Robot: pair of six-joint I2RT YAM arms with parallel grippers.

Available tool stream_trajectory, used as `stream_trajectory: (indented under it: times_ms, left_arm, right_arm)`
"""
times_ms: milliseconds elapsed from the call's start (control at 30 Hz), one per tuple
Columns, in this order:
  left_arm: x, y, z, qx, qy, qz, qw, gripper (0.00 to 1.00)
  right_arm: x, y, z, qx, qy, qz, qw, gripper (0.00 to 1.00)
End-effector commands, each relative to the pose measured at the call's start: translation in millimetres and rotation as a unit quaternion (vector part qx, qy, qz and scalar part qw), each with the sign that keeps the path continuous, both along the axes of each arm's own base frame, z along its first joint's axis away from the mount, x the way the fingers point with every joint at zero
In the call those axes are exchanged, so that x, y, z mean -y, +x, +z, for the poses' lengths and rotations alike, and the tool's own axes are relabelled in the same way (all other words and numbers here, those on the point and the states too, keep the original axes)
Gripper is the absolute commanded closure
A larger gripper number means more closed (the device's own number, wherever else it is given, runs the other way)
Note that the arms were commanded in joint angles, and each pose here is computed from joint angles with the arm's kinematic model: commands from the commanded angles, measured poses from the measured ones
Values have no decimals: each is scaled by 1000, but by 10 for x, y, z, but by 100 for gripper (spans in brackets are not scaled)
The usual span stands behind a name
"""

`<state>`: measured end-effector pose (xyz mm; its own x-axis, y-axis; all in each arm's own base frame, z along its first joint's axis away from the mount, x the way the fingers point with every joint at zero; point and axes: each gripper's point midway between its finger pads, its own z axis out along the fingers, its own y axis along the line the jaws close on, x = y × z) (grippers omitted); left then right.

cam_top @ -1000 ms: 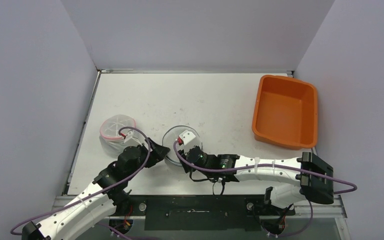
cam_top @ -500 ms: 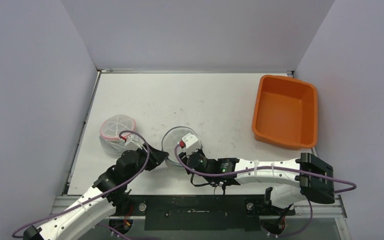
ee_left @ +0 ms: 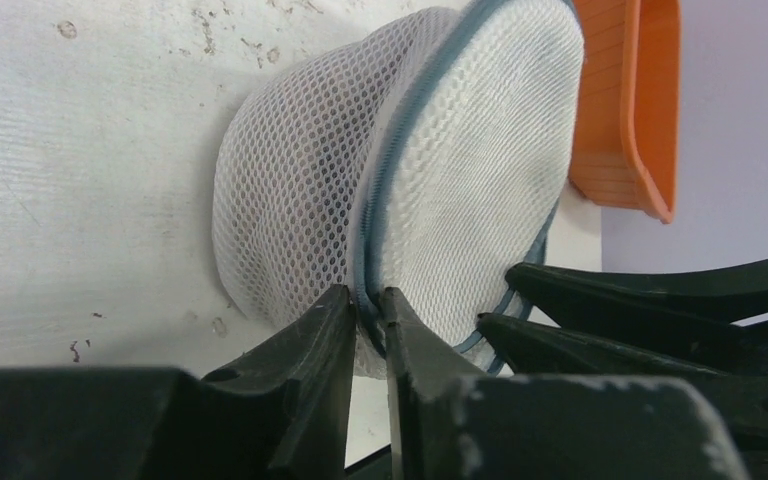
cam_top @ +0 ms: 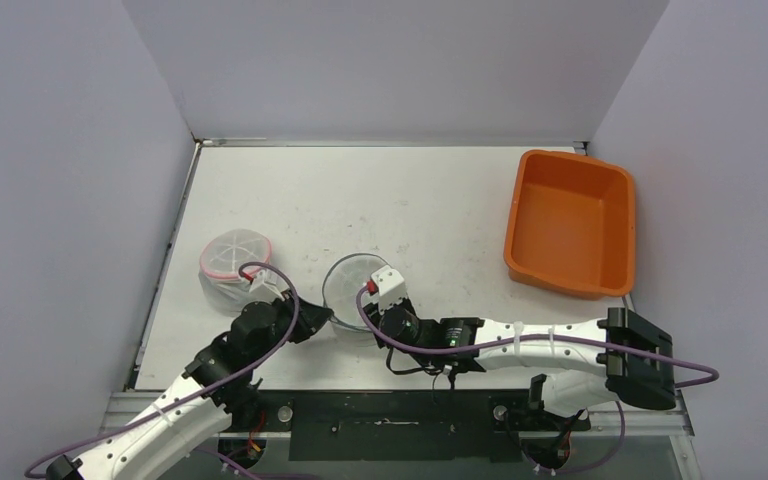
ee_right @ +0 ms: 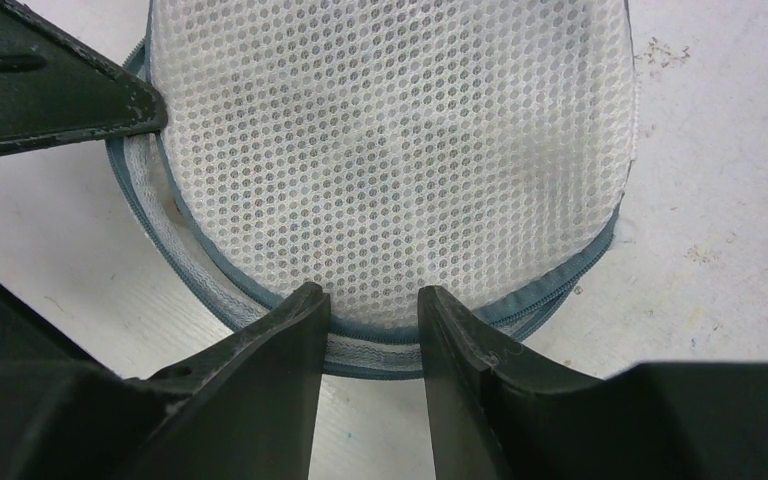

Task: Unzip the laundry bag and remove the bra
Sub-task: Open the laundry bag at the center of the board.

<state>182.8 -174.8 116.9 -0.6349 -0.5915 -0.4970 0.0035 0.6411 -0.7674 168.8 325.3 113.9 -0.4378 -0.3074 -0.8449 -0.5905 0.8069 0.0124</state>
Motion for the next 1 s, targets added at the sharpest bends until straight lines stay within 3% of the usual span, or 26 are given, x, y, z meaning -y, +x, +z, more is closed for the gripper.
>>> stream_trajectory:
  times_ms: [0, 67, 167, 367, 467, 633, 967]
  left_arm:
    - [59, 27, 96, 12, 4, -17, 1000, 92]
    - [69, 26, 108, 14, 1, -19, 1000, 100]
    - [79, 25, 166, 29, -5, -24, 999, 100]
    - [145, 50, 321, 64, -7, -45, 997, 100]
    - [212, 72, 384, 78, -12, -58, 995, 100]
    - [330, 131, 540, 108, -34, -70, 991, 100]
    - [448, 166, 577, 124, -39, -84, 988, 100]
  right_arm:
    - [36, 22, 132, 12, 25, -18, 999, 61]
    - [48, 19, 151, 11, 30, -21, 999, 60]
    - [39, 13, 221, 9, 45, -23, 999, 56]
    - [-156, 44, 742, 13, 124, -28, 992, 21]
    - [-281, 163, 1021, 10, 151, -46, 987, 9]
    - [-515, 417, 1115, -10, 142, -80, 986, 8]
    - [-626, 748, 798, -37, 97, -135, 985, 14]
